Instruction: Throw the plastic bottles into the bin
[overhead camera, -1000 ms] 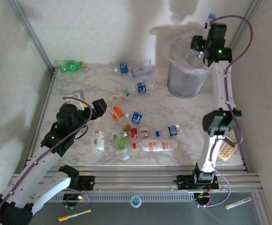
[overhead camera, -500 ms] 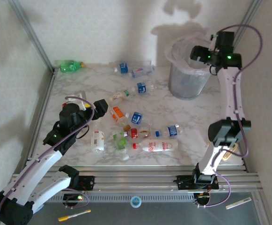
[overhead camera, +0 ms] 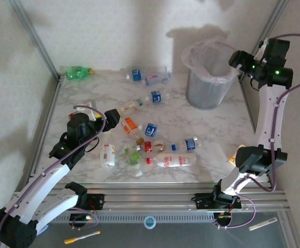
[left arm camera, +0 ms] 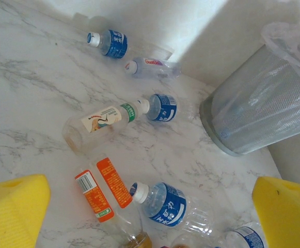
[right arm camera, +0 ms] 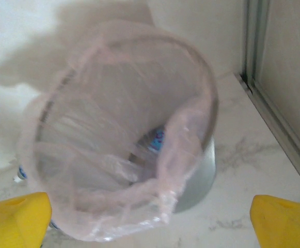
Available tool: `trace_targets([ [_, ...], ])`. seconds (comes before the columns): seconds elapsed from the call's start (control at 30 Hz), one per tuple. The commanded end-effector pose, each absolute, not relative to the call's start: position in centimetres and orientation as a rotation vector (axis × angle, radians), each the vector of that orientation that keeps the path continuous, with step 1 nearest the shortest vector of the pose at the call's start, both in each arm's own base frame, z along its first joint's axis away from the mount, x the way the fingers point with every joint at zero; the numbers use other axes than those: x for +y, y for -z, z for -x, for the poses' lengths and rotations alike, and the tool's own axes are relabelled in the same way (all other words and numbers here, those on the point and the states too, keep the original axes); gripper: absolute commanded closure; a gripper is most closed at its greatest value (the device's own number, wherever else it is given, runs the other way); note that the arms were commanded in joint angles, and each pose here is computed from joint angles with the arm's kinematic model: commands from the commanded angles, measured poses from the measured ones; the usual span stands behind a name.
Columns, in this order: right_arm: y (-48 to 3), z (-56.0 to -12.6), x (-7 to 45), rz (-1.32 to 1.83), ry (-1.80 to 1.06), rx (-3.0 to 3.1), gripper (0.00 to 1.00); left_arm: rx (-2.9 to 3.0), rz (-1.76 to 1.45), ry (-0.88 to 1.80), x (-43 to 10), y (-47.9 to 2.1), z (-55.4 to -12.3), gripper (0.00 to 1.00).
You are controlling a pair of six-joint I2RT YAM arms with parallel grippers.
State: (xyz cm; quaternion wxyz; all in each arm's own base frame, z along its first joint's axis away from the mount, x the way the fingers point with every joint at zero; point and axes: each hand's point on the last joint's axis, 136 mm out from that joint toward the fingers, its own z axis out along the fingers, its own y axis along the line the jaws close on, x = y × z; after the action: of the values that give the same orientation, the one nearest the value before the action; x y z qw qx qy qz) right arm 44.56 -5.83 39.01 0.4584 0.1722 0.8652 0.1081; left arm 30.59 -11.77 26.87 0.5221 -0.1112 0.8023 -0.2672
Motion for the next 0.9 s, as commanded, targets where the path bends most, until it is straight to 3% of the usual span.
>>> trace_targets([
  [0.0, -37.8, -43.1, -5.6, -0.458, -0.342, 2.154, 0.01, 1.889, 0.234, 0.661, -12.1, -27.9, -30.1, 0.00],
  [0.33, -32.0, -37.9, 1.1, -0.349, -0.654, 2.266, 0.01, 1.942, 0.225, 0.680, -12.6, -25.4, -29.9, 0.01],
  [0.87, -15.8, -26.1, 12.8, 0.022, -0.621, 2.797, 0.01, 2.187, -0.033, 0.664, -20.5, -18.9, -29.7, 0.00],
])
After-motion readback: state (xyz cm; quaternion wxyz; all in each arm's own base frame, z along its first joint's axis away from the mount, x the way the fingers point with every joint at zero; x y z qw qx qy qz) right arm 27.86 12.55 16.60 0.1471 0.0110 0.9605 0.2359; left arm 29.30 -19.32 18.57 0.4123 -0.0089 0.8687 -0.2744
